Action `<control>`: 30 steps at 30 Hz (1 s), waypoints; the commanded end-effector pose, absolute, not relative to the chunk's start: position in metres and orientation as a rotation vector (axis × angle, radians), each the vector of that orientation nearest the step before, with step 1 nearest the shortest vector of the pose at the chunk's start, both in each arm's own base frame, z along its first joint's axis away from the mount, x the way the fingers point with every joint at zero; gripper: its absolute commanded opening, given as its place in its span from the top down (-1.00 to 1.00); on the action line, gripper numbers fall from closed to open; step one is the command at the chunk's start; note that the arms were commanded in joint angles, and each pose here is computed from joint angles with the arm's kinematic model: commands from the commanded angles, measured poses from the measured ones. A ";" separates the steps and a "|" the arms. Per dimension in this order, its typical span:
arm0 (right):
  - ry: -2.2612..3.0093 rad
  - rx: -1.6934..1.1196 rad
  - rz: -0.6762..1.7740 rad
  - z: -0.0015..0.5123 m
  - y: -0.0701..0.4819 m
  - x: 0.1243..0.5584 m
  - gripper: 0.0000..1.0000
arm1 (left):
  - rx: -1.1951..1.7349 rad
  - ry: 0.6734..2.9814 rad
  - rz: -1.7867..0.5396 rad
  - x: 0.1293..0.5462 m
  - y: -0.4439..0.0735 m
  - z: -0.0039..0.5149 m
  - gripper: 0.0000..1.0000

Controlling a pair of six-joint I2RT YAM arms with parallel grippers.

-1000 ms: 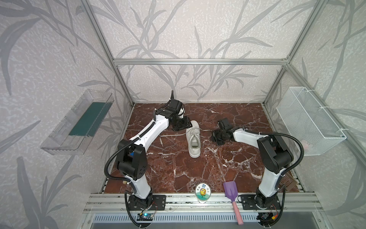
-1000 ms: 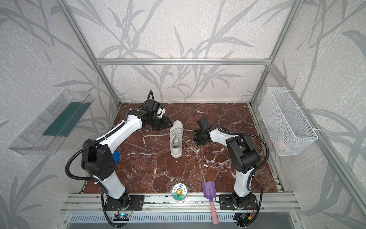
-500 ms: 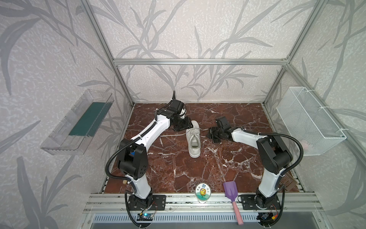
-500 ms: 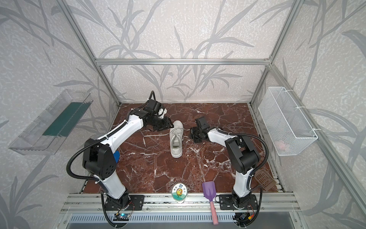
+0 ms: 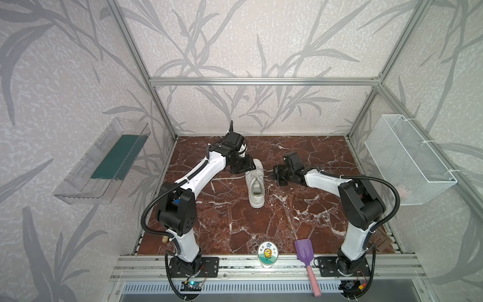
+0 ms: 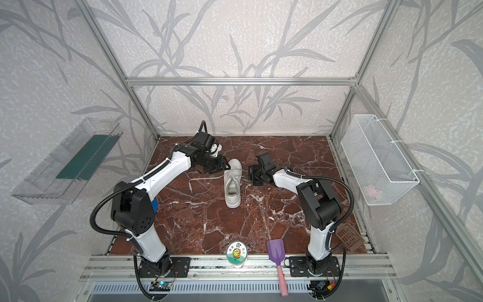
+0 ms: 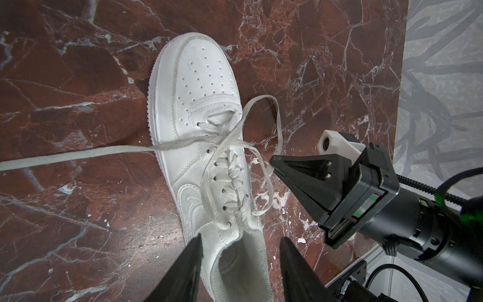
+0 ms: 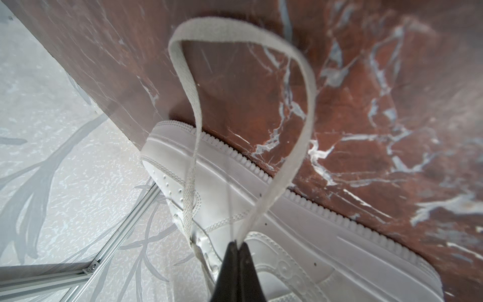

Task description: Tie the shoes

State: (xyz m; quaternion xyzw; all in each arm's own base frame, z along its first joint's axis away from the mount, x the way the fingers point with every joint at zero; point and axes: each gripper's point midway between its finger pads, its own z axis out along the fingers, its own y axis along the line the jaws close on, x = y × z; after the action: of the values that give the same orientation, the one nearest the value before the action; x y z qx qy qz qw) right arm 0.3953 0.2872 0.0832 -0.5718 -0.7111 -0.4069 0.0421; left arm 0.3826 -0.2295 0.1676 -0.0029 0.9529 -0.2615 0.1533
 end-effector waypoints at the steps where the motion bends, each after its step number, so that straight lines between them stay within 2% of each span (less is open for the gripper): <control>1: -2.137 -1.725 -1.324 0.102 0.299 0.401 1.00 | 0.001 2.725 -0.753 0.386 -0.234 0.171 -0.01; 14: -2.080 -1.694 -1.382 0.107 0.311 0.400 1.00 | 0.006 2.734 -0.768 0.385 -0.237 0.168 0.01; 30: -2.034 -1.654 -1.427 0.108 0.321 0.397 1.00 | 0.023 2.751 -0.821 0.385 -0.250 0.161 0.13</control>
State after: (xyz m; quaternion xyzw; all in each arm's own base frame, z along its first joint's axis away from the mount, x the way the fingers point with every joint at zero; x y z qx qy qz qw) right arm 0.4016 0.3165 0.1121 -0.5445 -0.6889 -0.4748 0.0596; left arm 0.3807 -0.2429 0.1558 0.0038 0.9526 -0.2739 0.1326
